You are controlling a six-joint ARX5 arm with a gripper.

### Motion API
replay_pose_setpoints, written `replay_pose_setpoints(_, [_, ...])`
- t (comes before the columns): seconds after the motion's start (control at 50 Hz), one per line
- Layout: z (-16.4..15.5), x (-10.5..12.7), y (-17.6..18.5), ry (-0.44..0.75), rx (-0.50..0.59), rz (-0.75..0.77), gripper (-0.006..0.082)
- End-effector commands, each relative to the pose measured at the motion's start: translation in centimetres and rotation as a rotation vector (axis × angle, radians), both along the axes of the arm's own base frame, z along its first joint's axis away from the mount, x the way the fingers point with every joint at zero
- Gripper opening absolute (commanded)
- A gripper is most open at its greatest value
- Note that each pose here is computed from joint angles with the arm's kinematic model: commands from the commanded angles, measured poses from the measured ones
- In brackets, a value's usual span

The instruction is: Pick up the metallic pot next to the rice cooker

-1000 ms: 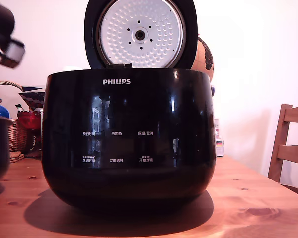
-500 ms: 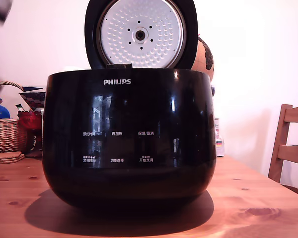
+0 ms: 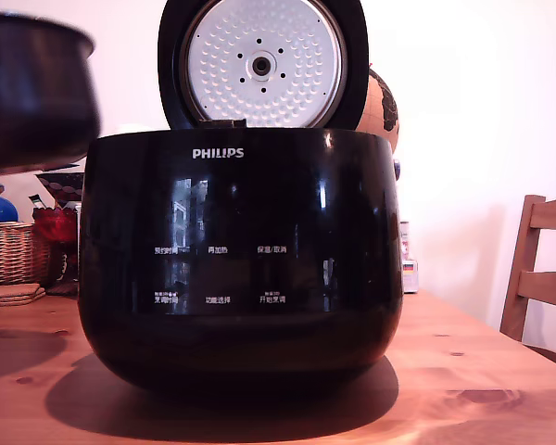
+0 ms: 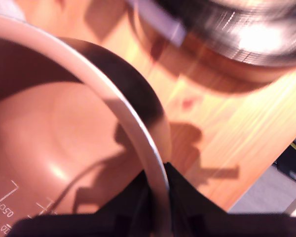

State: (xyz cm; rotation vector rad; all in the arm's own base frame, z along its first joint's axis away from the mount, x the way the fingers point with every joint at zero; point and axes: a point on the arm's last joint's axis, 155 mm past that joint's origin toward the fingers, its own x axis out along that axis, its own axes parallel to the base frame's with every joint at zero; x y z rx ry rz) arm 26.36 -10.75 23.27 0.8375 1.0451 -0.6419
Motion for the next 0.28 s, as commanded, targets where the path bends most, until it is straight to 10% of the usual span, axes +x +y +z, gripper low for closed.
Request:
replay_pose_setpoints(0.0, [1.83, 0.24, -0.31, -0.068, -0.029, -0.001, -0.0023])
replay_pose_setpoints(0.26, [1.83, 0.19, -0.42, -0.068, -0.030, -0.003, -0.0023])
